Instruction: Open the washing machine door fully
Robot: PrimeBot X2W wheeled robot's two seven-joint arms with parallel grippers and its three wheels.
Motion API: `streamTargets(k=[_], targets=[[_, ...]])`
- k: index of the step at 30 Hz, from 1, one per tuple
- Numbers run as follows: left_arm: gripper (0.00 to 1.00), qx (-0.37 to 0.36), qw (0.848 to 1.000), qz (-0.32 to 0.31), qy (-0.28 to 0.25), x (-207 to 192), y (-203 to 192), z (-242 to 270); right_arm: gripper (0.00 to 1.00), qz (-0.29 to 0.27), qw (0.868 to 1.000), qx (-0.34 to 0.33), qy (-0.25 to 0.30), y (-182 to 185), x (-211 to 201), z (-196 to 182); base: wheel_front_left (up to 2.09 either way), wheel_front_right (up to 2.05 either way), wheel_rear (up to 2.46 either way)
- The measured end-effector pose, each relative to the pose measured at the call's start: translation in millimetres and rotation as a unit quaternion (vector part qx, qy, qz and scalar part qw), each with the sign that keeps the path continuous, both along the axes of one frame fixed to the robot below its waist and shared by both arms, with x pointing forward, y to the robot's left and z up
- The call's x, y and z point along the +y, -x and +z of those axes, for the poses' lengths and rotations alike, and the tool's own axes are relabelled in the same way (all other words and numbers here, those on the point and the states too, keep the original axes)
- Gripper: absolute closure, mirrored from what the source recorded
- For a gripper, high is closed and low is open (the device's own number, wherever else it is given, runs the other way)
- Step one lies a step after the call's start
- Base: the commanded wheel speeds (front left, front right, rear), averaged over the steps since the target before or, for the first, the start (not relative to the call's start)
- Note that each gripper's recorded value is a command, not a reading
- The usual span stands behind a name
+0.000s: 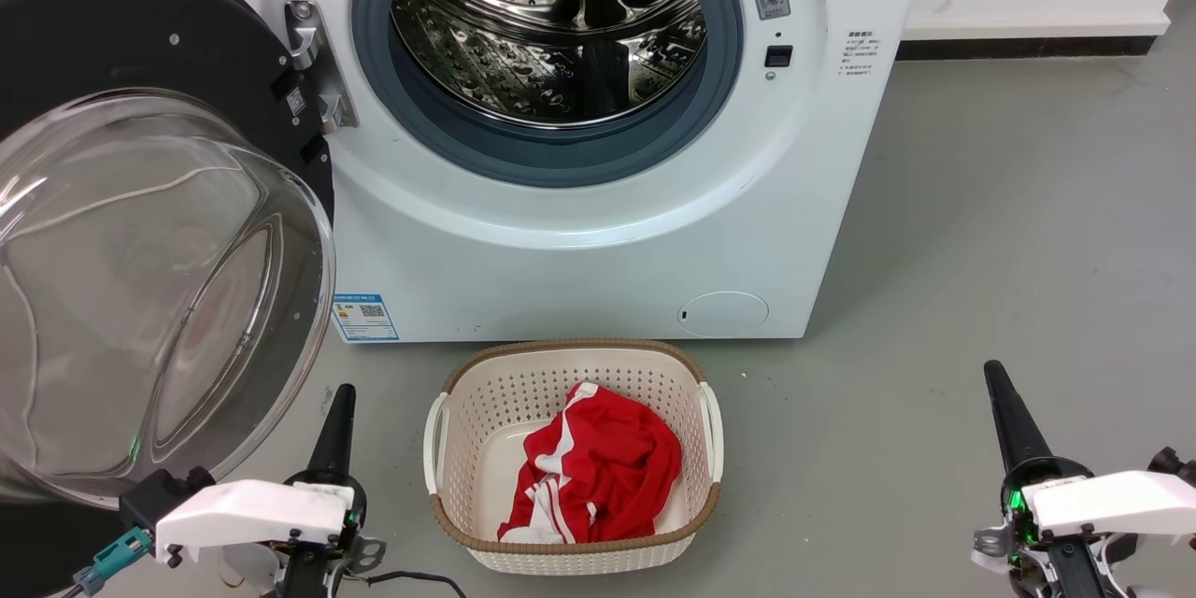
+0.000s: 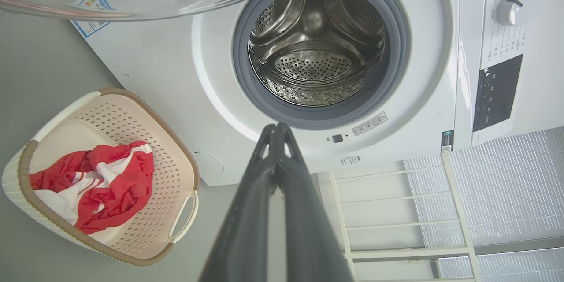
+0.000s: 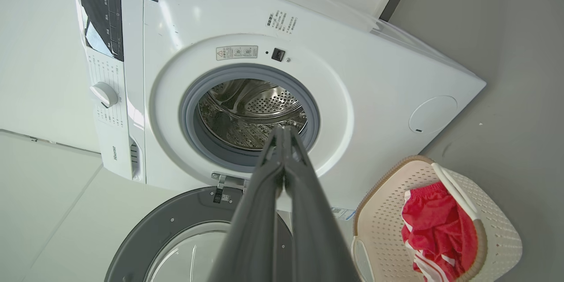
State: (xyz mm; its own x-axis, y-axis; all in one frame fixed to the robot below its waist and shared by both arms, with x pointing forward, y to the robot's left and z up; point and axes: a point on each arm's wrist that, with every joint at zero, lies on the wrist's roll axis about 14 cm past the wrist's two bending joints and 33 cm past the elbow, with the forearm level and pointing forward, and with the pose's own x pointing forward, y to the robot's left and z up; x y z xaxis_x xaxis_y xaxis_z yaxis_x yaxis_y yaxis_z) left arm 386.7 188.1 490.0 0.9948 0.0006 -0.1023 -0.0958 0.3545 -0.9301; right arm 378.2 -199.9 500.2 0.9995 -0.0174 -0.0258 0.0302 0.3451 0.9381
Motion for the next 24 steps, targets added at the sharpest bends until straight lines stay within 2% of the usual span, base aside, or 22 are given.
streamTargets(k=[24], targets=[[1.0, -0.021, 0.995, 0.005, 0.102, 5.9, 0.0, 6.1, 1.0, 0.002, 0.995, -0.003, -0.098, -4.9, -0.4, 1.2, 0.0, 0.0, 0.0]])
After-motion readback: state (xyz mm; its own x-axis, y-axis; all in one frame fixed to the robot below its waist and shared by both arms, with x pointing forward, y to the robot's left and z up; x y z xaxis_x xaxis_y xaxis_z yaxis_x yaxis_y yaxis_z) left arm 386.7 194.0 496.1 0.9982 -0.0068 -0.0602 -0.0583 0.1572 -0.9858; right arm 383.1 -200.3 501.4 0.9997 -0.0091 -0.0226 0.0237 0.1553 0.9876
